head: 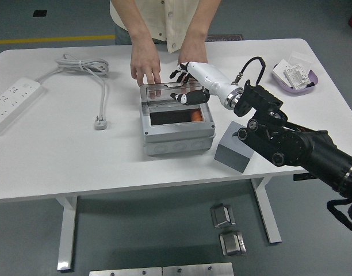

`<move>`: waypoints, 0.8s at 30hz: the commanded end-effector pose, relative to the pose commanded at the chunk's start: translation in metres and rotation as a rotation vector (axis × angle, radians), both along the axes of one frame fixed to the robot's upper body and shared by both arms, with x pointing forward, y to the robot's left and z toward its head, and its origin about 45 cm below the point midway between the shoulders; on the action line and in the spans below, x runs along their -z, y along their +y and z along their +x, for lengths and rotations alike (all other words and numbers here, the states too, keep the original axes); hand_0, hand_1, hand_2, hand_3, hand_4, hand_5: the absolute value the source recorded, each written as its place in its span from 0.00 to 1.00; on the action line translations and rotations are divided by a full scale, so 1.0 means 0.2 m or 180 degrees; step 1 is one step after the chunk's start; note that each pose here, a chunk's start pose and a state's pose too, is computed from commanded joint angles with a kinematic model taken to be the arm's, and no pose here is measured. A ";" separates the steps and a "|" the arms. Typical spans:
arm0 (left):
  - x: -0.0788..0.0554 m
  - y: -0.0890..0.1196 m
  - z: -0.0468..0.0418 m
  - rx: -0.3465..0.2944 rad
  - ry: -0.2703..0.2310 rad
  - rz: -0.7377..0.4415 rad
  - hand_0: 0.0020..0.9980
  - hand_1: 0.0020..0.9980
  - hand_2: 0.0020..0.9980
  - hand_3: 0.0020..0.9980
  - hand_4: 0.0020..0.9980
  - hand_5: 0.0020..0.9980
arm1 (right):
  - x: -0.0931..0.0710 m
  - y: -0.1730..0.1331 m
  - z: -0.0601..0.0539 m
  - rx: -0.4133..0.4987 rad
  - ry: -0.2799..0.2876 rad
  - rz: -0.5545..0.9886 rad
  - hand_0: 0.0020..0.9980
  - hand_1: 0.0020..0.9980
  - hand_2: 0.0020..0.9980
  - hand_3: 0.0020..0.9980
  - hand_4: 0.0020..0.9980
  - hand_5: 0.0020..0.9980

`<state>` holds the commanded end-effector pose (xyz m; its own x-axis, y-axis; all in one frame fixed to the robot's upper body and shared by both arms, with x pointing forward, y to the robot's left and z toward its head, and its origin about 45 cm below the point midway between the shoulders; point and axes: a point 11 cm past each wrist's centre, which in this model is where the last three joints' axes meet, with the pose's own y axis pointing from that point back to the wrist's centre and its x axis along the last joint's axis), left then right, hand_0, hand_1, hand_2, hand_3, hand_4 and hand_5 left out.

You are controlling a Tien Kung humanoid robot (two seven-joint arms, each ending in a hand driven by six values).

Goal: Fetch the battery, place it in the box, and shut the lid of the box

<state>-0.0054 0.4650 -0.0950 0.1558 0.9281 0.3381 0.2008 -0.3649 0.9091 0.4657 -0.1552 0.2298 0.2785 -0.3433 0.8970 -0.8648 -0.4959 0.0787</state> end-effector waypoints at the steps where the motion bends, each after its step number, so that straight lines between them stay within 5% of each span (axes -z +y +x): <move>1: 0.00 0.00 -0.001 0.0000 0.0001 -0.0002 0.63 0.62 0.60 0.63 0.69 0.18 | 0.00 0.00 -0.01 -0.0011 0.0003 -0.0004 0.68 0.58 0.62 0.70 0.77 0.31; 24: 0.01 -0.02 -0.021 -0.0026 0.0016 -0.0020 0.63 0.62 0.60 0.63 0.69 0.18 | 0.07 0.09 -0.17 -0.0265 0.0054 -0.0057 0.67 0.57 0.62 0.70 0.77 0.32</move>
